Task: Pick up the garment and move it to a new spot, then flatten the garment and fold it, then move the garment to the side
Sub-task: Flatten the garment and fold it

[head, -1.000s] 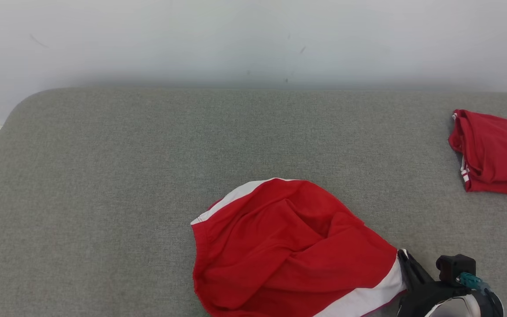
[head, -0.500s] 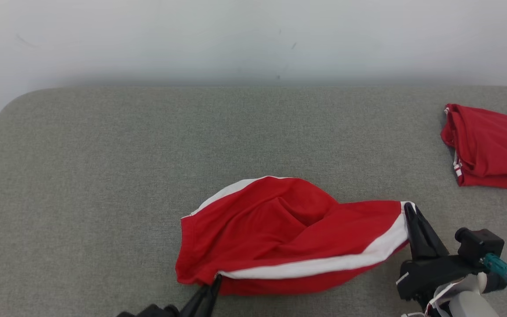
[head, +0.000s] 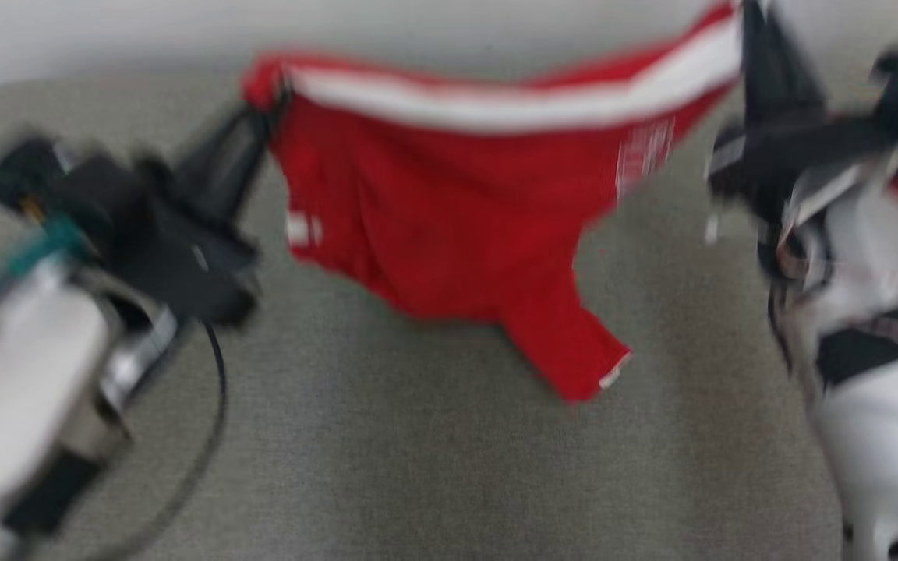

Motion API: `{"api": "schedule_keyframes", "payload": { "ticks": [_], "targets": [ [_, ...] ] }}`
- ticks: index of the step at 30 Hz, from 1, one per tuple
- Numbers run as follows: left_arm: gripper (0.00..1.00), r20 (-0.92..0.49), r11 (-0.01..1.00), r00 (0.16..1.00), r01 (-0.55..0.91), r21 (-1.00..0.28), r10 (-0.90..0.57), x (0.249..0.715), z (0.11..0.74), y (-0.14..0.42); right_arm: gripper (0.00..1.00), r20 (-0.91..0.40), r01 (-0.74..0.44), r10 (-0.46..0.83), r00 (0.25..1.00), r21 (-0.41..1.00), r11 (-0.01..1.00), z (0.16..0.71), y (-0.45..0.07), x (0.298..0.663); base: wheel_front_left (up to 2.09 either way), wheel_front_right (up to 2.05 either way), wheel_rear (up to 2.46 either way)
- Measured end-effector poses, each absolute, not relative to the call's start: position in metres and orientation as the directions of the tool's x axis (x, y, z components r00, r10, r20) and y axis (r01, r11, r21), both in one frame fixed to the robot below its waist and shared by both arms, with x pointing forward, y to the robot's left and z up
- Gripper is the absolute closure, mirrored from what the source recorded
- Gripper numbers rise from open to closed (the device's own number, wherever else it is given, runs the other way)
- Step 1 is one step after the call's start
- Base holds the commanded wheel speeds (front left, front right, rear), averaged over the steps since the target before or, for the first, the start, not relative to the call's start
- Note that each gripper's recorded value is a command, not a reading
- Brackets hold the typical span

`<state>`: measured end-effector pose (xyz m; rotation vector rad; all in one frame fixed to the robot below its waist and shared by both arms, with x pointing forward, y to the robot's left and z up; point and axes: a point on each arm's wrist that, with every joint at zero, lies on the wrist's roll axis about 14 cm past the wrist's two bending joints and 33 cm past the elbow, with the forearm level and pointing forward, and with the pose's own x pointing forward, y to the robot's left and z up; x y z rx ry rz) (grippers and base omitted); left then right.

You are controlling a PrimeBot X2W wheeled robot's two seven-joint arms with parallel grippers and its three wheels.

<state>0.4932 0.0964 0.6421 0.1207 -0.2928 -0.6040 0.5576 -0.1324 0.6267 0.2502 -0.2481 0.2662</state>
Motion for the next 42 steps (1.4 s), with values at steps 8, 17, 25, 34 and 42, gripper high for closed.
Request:
{"api": "schedule_keyframes", "payload": {
  "ticks": [8,17,25,34,42],
  "targets": [
    [1.00,0.328,0.812,0.744,0.506,0.291,-0.582,0.592,0.736,0.098,1.00,0.401,-0.293,0.206,0.892,0.167,0.941,0.727,-0.132,0.651,0.00,0.00,0.00],
    [1.00,0.406,0.826,0.720,0.517,0.226,-0.562,0.665,0.760,0.082,1.00,0.423,-0.232,0.152,0.893,0.143,0.962,0.748,-0.148,0.713,0.00,0.00,0.00],
    [1.00,0.337,0.826,0.756,0.535,0.177,-0.561,0.722,0.706,0.070,1.00,0.363,-0.170,0.128,0.923,0.084,0.982,0.710,-0.158,0.753,0.00,0.00,0.00],
    [1.00,0.223,0.793,0.767,0.606,0.054,-0.602,0.728,0.627,0.056,1.00,0.258,-0.181,0.156,0.953,0.076,0.981,0.633,-0.147,0.759,0.00,0.00,0.00],
    [1.00,0.199,0.756,0.747,0.653,-0.045,-0.634,0.686,0.588,0.052,1.00,0.179,-0.167,0.140,0.974,0.146,0.975,0.584,-0.160,0.722,0.00,0.00,0.00]
  ]
}}
